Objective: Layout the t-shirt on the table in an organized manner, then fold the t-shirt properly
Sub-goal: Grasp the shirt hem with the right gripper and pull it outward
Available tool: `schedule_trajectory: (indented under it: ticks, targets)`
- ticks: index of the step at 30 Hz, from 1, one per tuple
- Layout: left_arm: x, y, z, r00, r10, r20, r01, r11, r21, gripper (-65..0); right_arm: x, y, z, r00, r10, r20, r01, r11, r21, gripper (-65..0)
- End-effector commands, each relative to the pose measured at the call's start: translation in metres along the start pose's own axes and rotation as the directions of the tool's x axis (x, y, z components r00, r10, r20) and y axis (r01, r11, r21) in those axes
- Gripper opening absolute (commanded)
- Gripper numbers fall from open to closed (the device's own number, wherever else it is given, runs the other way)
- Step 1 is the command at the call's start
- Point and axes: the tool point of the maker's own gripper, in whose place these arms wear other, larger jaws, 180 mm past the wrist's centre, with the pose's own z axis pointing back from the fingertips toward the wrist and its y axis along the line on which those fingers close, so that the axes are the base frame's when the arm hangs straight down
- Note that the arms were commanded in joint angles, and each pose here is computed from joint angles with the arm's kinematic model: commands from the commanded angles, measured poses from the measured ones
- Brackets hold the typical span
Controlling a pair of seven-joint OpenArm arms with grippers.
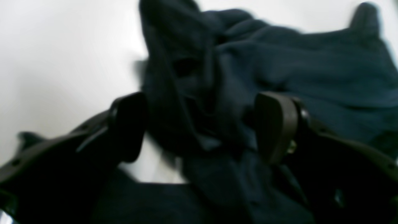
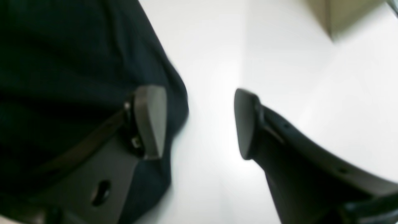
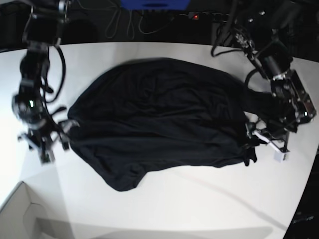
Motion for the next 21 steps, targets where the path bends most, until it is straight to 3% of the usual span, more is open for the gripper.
schedule_trajectory:
  ticks: [1, 5, 9, 21]
  targets:
    - [0.020, 0.008, 0.016, 0.998, -0.017, 0.067, 0.017, 1.000, 0.006, -13.2, 0.024, -0.009, -0.009, 0.999, 0.003, 0.040, -0.003, 1.000, -0.009, -29.3]
    - [0.018, 0.009, 0.042, 0.989, 0.028, 0.148, -0.018, 0.998, -0.064, -13.2, 0.045, -0.002, -0.065, 0.998, -0.056, -0.012, 0.057, 0.996, 0.073, -29.3]
    - [0.020, 0.017, 0.067, 0.983, 0.023, 0.185, -0.008, 0.997, -0.078, -13.2, 0.060, 0.011, -0.098, 0.992, -0.128, 0.003, 0.126, 0.983, 0.134, -29.3]
    - [0.012, 0.044, 0.090, 0.984, 0.028, 0.178, -0.024, 1.000, -0.020, -13.2, 0.042, 0.038, -0.119, 0.974, -0.223, 0.032, 0.213, 0.957, 0.196, -29.6]
